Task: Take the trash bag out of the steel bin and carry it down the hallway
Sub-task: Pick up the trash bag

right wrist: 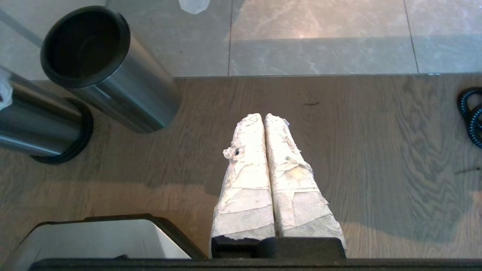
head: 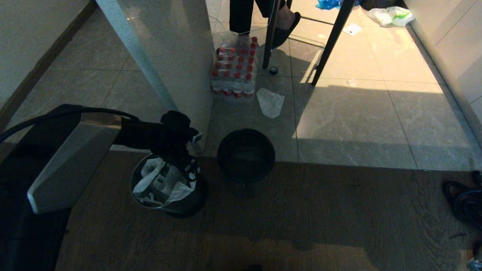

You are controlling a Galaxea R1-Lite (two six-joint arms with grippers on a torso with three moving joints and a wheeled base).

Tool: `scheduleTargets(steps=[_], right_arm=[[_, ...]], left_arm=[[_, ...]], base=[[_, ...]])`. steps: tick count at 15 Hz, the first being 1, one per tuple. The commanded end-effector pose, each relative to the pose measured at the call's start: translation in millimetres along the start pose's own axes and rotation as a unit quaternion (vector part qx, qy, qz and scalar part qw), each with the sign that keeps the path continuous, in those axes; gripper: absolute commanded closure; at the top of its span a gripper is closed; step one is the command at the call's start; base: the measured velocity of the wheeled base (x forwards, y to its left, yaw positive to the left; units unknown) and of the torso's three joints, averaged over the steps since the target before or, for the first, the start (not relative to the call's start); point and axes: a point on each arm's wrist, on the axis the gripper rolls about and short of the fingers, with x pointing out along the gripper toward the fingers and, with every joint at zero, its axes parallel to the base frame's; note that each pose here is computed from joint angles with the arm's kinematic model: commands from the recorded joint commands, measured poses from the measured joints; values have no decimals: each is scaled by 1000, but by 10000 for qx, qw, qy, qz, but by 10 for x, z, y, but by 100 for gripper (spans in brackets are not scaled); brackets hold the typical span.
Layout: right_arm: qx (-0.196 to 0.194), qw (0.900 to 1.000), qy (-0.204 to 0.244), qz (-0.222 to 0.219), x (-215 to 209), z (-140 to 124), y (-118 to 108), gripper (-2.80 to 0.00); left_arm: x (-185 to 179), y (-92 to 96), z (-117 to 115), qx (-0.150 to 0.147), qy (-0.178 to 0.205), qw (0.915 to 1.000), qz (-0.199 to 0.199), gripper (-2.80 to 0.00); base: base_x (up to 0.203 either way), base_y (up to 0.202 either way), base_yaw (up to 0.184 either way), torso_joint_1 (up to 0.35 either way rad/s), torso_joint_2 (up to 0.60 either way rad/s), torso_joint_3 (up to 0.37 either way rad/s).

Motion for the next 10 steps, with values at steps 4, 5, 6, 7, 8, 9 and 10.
scheduleTargets(steps=[4,5,6,7,8,9,10], right_arm=[[2,10000,-4,6,0,1,0,0],[2,10000,-4,5,0,1,0,0],[2,10000,-4,2,0,1,0,0],[2,10000,-4,1,0,1,0,0],[2,10000,-4,6,0,1,0,0],[2,10000,-4,6,0,1,0,0],[2,10000,-4,5,0,1,0,0]], left_arm=[[-362,-440,270,278,-474,9985,40,-280],[-382,-496,297,347,-432,9981,264,-280],[-410,-544,304,435,-396,9976,356,-280],[-420,-609,290,517,-306,9971,474,-280],[-422,-640,261,545,-130,9952,805,-280],[-425,-663,224,572,60,9916,1163,-280],[-452,-721,185,639,204,9881,1387,-280]], base=[[0,0,0,0,0,0],[0,0,0,0,0,0],[0,0,0,0,0,0],[0,0,0,0,0,0],[0,0,0,0,0,0],[0,0,0,0,0,0],[0,0,0,0,0,0]])
